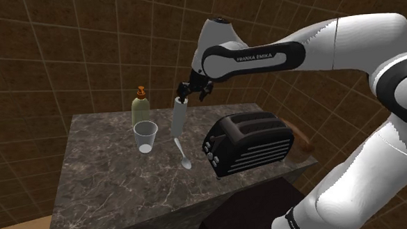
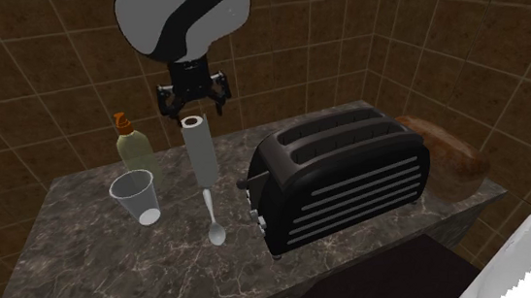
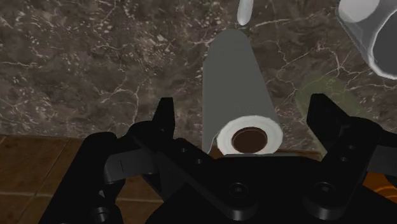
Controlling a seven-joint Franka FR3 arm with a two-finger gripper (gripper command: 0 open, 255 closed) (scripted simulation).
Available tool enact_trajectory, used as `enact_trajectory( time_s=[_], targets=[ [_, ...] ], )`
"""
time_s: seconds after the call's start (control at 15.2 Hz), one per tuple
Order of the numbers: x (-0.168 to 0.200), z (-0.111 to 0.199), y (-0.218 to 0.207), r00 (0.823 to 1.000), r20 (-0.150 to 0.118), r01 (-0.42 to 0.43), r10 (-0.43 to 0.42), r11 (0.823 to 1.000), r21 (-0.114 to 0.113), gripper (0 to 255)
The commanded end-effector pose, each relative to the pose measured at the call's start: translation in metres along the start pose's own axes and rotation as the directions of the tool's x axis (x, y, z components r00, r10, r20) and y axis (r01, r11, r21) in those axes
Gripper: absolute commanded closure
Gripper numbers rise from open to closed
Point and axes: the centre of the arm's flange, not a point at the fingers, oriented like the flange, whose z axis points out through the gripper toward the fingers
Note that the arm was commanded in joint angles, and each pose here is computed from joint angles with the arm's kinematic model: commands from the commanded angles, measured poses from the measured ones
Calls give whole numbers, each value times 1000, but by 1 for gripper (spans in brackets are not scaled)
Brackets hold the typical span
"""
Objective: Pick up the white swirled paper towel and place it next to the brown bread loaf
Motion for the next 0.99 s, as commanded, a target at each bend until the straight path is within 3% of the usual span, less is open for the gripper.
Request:
enact_trajectory(
  time_s=[0.0, 0.53, 0.92],
  targets=[
    [20, 11, -11, 1000, -10, -19, 19, 1000, -1, 0],
    [29, 54, -16, 1000, -13, -27, 27, 1000, -2, 0],
    [29, 57, -16, 1000, -13, -27, 27, 1000, -2, 0]
  ],
)
